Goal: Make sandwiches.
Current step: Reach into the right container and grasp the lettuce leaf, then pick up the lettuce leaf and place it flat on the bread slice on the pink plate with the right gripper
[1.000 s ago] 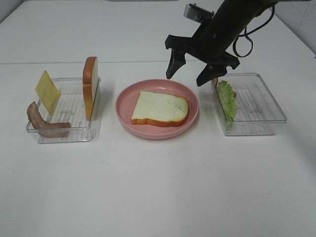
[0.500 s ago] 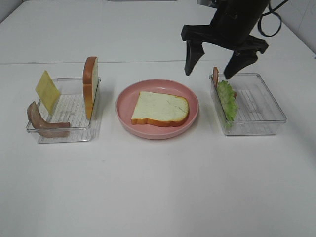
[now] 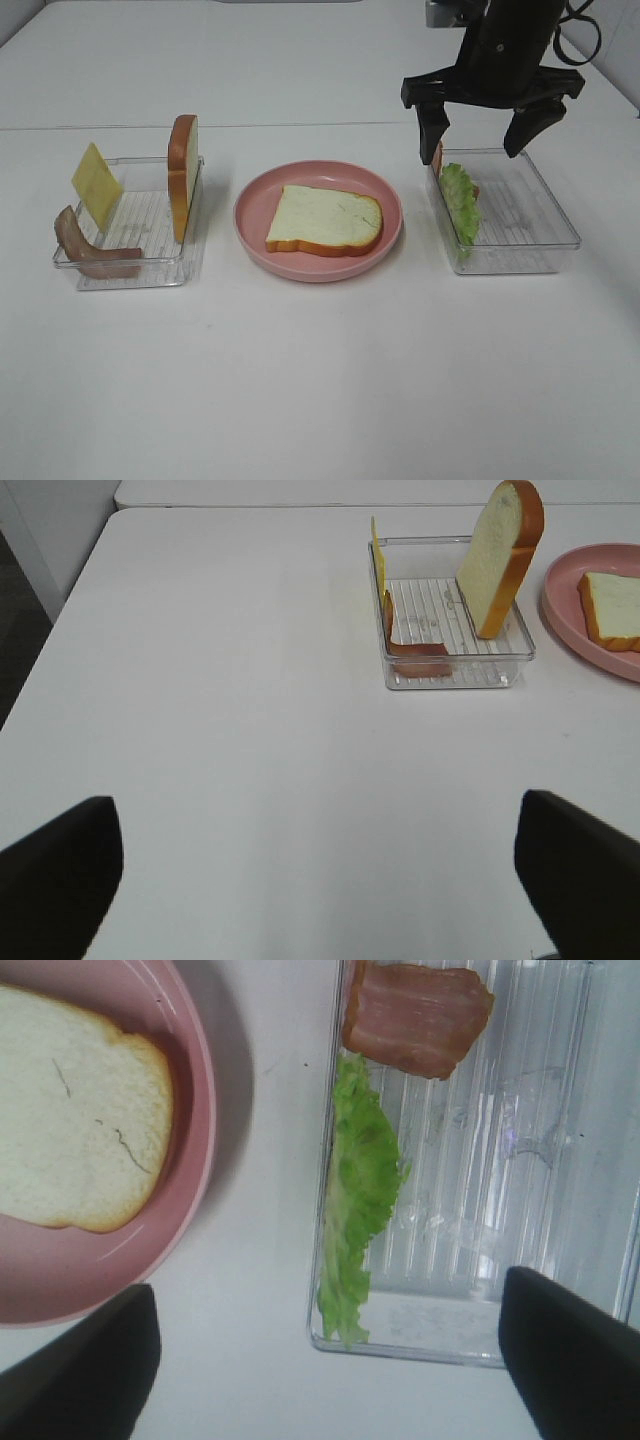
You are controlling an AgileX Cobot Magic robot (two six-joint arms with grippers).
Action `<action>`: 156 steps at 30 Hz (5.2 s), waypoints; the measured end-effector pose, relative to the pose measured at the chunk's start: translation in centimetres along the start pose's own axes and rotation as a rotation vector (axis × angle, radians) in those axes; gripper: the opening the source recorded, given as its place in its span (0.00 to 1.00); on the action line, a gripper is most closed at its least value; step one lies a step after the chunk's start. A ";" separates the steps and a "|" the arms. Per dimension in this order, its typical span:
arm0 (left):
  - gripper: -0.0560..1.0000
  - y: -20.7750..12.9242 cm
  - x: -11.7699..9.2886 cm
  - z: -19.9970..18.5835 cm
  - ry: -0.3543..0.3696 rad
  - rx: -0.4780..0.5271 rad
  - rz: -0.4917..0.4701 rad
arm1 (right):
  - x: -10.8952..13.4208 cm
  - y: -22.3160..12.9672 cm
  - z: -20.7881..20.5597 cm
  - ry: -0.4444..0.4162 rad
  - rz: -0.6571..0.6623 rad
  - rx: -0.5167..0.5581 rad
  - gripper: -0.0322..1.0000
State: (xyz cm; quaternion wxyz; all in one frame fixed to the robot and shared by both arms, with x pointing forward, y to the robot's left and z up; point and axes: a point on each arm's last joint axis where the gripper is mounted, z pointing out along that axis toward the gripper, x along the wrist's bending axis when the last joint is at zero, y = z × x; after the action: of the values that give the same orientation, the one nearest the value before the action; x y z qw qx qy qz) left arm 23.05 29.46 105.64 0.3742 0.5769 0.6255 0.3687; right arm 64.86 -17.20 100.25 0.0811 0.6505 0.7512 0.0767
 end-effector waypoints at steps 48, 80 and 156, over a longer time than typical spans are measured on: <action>0.99 0.0 0.0 0.0 0.002 0.000 0.001 | -0.8 0.4 7.9 0.027 0.095 0.168 0.19; 0.99 0.0 0.0 0.0 0.002 0.000 0.002 | -1.1 0.4 0.3 0.051 0.110 0.071 0.05; 0.99 0.0 0.0 0.0 0.003 0.000 0.003 | 5.5 1.6 8.8 0.447 0.092 0.026 0.69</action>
State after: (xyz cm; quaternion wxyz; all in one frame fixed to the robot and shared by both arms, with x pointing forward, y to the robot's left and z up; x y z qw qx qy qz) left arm 23.04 29.48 105.64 0.3727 0.5775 0.6250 0.3701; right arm 67.57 -11.49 91.85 -0.0992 0.6520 0.7210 0.2128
